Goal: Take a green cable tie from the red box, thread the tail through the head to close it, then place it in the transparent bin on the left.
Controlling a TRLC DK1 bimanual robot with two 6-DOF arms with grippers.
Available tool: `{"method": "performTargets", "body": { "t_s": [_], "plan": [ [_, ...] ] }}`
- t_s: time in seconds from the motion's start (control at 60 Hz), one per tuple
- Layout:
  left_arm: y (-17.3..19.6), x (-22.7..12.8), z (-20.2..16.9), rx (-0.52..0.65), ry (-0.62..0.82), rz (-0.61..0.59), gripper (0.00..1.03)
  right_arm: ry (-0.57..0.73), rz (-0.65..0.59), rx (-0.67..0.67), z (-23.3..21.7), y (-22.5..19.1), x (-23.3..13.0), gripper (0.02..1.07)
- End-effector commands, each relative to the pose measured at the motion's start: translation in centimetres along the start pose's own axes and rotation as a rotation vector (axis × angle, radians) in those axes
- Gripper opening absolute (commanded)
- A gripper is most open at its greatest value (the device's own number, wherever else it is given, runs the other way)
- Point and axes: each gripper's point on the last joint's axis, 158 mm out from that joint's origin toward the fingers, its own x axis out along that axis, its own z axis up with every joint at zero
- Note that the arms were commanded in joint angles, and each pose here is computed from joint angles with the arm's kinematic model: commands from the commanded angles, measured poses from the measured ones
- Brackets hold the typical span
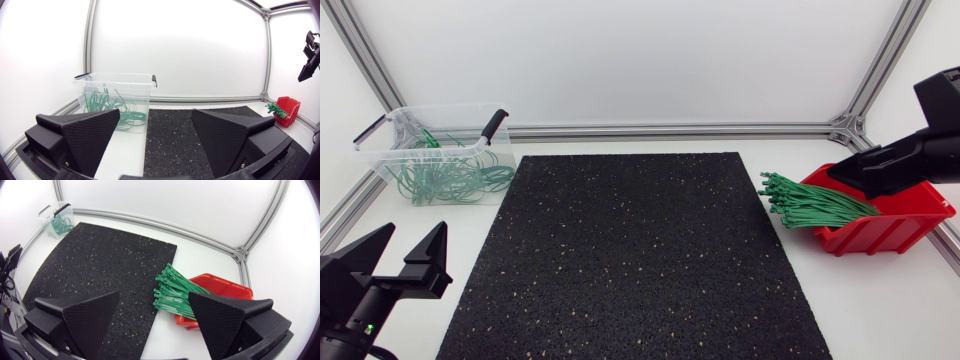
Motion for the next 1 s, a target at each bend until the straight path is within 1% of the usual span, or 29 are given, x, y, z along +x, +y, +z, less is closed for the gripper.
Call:
{"method": "performTargets", "body": {
  "t_s": [0.0, 0.05, 0.1, 0.15, 0.283, 0.4, 0.433, 0.45, 0.5, 0.6, 0.717, 0.817, 0.867, 0.983],
  "plan": [
    [0.4, 0.1, -2.2, -0.018, 0.051, 0.015, 1.00, 0.057, 0.027, -0.078, -0.1, -0.5, 1.1, 1.02],
    [0.3, 0.1, -2.2, -0.017, 0.051, 0.013, 1.00, 0.119, 0.057, -0.124, -0.8, -0.8, 1.9, 1.02],
    [0.3, 0.1, -2.3, -0.017, 0.051, 0.012, 1.00, 0.156, 0.083, -0.139, -1.1, -0.9, 2.5, 1.02],
    [0.3, 0.1, -2.3, -0.017, 0.053, 0.011, 1.00, 0.204, 0.116, -0.185, -1.7, -1.1, 3.2, 1.02],
    [0.3, 0.1, -2.3, -0.017, 0.053, 0.011, 1.00, 0.287, 0.189, -0.290, -2.7, -1.4, 4.5, 1.02],
    [0.2, 0.2, -2.4, -0.017, 0.056, 0.009, 1.00, 0.361, 0.299, -0.300, -3.8, -0.8, 5.2, 1.01],
    [0.2, 0.2, -2.3, -0.017, 0.054, 0.009, 1.00, 0.384, 0.343, -0.300, -4.1, -0.5, 5.3, 0.98],
    [0.2, 0.2, -2.4, -0.017, 0.056, 0.009, 1.00, 0.399, 0.368, -0.308, -4.3, -0.4, 5.2, 0.96],
    [0.2, 0.2, -2.4, -0.017, 0.056, 0.009, 1.00, 0.424, 0.419, -0.361, -5.2, -0.4, 5.2, 0.96],
    [0.2, 0.2, -2.4, -0.017, 0.056, 0.009, 1.00, 0.405, 0.423, -0.441, -5.5, -1.2, 6.3, 0.94],
    [0.2, 0.2, -2.4, -0.017, 0.056, 0.008, 1.00, 0.385, 0.395, -0.605, -6.2, -2.7, 7.7, 0.95],
    [0.3, 0.2, -2.4, -0.017, 0.056, 0.011, 1.00, 0.443, 0.445, -0.681, -8.3, -2.6, 7.6, 0.95],
    [0.3, 0.2, -2.4, -0.017, 0.056, 0.011, 1.00, 0.476, 0.465, -0.751, -9.8, -2.8, 7.6, 0.94],
    [0.3, 0.2, -2.4, -0.017, 0.056, 0.014, 1.00, 0.495, 0.511, -0.839, -11.7, -2.7, 7.7, 0.94]
  ]
}}
